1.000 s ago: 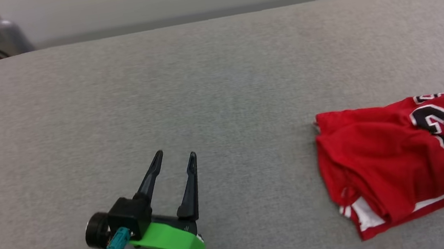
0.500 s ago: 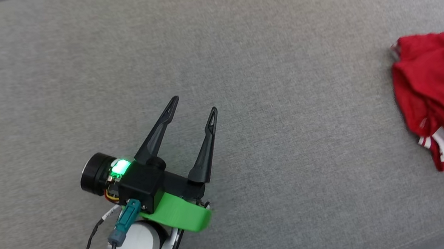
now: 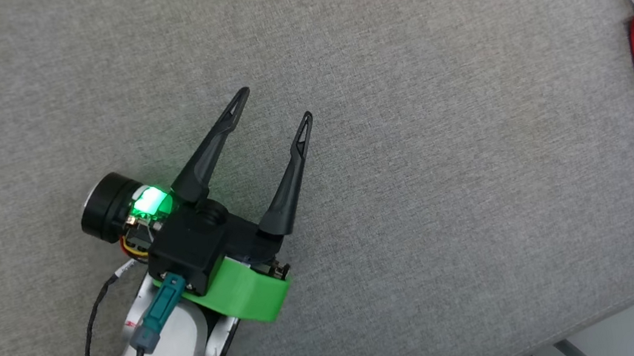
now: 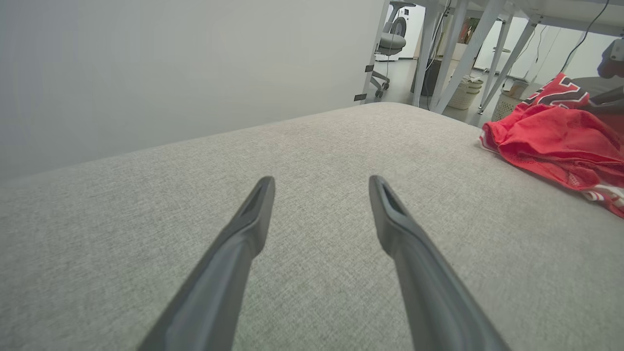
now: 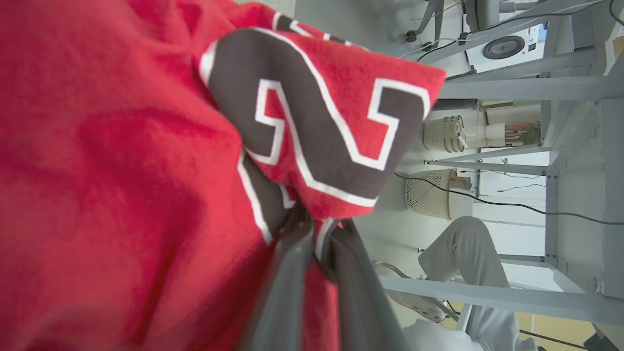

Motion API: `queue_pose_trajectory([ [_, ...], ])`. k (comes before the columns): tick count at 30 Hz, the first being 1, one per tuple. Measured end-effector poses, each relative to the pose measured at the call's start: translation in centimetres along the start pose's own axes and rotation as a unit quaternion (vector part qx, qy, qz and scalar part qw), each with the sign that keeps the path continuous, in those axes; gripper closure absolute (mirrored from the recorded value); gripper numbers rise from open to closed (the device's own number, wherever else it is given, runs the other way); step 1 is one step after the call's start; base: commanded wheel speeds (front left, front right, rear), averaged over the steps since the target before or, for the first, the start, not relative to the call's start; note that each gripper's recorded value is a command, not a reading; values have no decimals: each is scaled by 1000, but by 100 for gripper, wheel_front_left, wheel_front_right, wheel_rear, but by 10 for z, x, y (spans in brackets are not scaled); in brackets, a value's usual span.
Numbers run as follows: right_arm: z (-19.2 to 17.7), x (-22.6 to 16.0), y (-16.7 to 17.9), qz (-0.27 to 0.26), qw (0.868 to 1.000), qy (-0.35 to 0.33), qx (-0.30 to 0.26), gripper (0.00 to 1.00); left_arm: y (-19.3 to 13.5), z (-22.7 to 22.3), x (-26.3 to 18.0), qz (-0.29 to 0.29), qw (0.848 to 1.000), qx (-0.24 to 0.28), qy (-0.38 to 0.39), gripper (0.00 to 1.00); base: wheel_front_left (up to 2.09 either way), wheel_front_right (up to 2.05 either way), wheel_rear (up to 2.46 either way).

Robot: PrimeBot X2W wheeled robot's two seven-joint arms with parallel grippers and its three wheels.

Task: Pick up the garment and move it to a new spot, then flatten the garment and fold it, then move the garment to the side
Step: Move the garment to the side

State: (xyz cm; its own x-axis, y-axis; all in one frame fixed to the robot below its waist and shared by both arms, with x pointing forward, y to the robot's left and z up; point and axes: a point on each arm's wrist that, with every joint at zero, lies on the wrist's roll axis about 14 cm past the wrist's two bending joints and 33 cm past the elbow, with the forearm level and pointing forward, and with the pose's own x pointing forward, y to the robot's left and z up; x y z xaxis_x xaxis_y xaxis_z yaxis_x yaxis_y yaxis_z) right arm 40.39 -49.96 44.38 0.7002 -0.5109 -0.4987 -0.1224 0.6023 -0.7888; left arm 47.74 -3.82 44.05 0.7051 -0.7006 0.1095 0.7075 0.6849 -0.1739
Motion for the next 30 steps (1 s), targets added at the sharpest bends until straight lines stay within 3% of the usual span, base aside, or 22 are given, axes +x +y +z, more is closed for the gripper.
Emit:
queue_pose_trajectory([
  [8, -18, 16, 13, -1, 999, 32, 11, 100, 8, -15, 0, 6, 1000, -10, 9, 0, 0, 0, 0],
  [9, -19, 17, 12, -3, 999, 34, 13, 71, 8, -14, -1, 7, 1000, -9, 8, 0, 0, 0, 0],
  [10, -19, 17, 11, -6, 999, 33, 12, 5, 9, -14, -1, 8, 1000, -8, 8, 0, 0, 0, 0],
  [11, -16, 17, 8, -11, 1000, 25, 13, 0, 9, -13, -2, 9, 1000, -7, 8, 0, 0, 0, 0],
  [20, 2, 11, -5, -33, 999, -22, 23, 0, 15, -6, -7, 36, 999, -5, 5, 0, 0, 0, 0],
  [24, 38, 1, -9, -39, 993, -91, 59, 0, 32, 0, -20, 83, 996, 2, 11, 0, 0, 0, 0],
  [29, 98, -24, -15, -43, 972, -200, 115, 0, 48, 17, -39, 130, 991, 9, 6, 0, 0, 0, 0],
  [30, 124, -41, -21, -45, 955, -250, 151, 0, 52, 26, -48, 147, 989, 11, 2, 0, 0, 0, 0],
])
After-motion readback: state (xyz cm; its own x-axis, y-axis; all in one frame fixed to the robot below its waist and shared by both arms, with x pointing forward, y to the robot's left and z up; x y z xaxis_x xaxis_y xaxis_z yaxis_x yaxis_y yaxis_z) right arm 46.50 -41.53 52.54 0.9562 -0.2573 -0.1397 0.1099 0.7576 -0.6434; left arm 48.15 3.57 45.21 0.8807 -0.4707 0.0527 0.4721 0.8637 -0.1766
